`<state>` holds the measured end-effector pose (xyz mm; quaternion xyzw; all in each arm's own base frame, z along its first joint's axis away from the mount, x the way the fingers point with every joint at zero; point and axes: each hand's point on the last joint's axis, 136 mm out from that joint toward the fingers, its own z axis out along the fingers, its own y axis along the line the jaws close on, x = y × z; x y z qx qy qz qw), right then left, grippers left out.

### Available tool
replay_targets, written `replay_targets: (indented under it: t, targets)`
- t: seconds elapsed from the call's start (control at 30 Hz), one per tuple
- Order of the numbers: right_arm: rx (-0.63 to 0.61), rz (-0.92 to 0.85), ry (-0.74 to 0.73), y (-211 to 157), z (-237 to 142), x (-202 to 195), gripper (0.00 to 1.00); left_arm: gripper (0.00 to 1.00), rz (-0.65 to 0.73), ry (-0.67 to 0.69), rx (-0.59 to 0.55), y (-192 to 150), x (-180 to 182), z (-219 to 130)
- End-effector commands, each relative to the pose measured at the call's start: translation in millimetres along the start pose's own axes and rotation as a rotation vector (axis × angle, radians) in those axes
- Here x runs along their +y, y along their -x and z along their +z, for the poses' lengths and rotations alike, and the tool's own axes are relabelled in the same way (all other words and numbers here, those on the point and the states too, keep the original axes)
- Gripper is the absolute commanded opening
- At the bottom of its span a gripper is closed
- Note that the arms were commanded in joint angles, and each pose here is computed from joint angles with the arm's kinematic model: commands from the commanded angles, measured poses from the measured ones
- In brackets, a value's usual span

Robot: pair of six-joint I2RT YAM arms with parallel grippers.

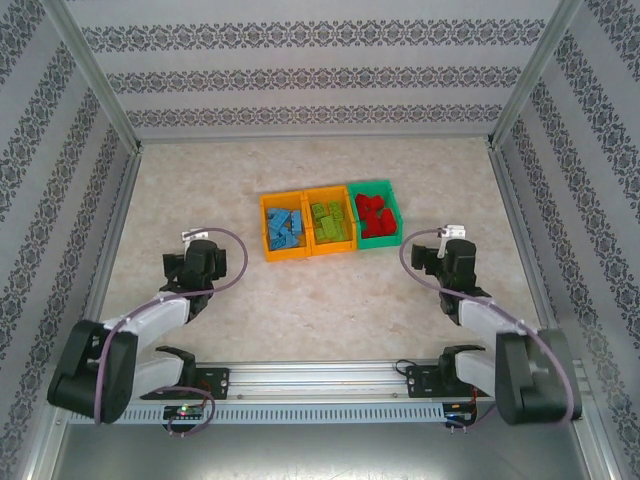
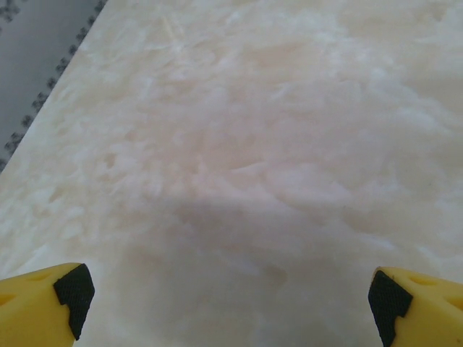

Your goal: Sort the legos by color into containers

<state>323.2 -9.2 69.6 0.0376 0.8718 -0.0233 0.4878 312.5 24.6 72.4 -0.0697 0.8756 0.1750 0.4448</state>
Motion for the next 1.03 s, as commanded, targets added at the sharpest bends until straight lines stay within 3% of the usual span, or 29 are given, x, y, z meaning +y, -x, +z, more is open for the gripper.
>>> replay_targets:
  t: [0.0,0.13,0.33,0.37,0.5,1.0]
  targets:
    - [-0.285,0.011,0.061,76,6,11,0.98,0.99,-0.029,-0.066,-0.247,62,-11,2]
    - [-0.243,-0.005,0.065,59,40,15,0.98,0.99,-0.063,-0.125,-0.297,74,-16,15]
    - [-0.24,0.033,-0.015,68,40,1,0.98,0.99,-0.102,-0.185,-0.296,63,-24,50]
    - [-0.244,0.029,-0.015,70,41,2,0.98,0.99,-0.094,-0.206,-0.224,58,-26,51]
    - [-0.234,-0.008,0.042,70,43,14,0.98,0.99,-0.125,-0.191,-0.236,59,-19,55]
    - [-0.232,-0.013,0.042,69,43,15,0.98,0.99,-0.124,-0.192,-0.232,59,-19,55]
